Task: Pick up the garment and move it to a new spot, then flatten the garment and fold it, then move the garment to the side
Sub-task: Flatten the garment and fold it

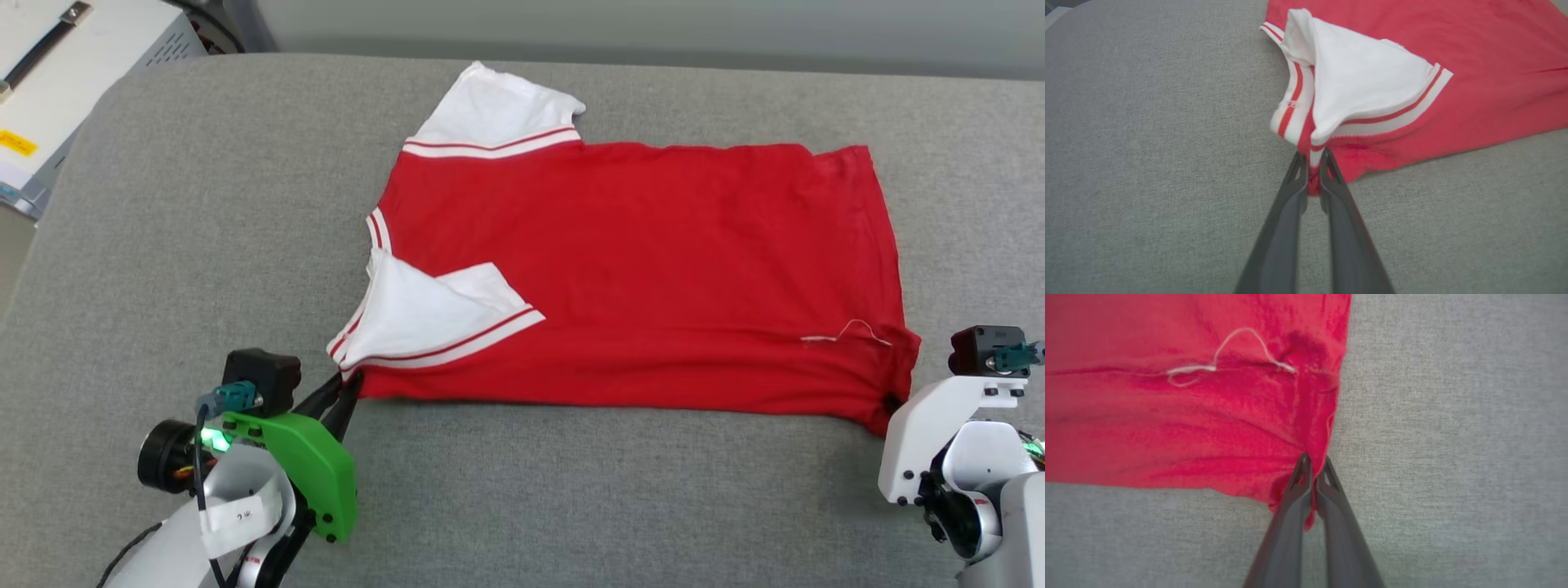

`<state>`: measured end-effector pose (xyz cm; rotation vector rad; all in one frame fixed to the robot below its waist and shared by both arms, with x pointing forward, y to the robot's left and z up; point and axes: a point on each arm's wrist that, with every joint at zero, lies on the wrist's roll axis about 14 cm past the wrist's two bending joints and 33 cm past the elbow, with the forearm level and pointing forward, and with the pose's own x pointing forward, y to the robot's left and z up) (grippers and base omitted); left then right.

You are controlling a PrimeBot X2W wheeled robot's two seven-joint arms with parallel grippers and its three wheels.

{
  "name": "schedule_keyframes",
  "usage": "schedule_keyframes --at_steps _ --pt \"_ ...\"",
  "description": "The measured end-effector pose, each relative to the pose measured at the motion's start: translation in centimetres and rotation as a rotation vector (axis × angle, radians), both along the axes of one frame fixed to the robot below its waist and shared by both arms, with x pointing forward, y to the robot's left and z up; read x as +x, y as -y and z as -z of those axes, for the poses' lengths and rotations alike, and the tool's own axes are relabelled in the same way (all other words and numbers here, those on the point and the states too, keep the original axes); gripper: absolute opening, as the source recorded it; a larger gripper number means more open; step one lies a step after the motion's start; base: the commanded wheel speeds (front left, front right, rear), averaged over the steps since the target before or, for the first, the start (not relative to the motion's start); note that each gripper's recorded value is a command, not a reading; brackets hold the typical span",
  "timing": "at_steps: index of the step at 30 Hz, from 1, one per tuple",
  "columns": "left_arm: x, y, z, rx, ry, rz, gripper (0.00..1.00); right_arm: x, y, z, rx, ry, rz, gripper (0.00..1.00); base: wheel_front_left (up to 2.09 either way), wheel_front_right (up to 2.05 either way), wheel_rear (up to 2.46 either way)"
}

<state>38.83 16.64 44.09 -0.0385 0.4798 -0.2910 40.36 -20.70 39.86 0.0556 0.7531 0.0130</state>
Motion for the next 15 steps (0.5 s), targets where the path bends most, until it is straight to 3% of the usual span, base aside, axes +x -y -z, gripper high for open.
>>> schedule_keyframes --at_steps 8,15 --pt "-2.6 -0.7 0.3 0.015 -0.055 -0.014 0.0 -1.1 1.7 -3.1 -0.001 0.053 0.01 0.0 0.0 0.0 0.0" --pt "-6.6 0.4 1.9 -0.01 -0.156 0.011 0.0 -4.3 3.5 -4.6 -0.032 0.021 0.011 0.0 0.0 0.0 0.0"
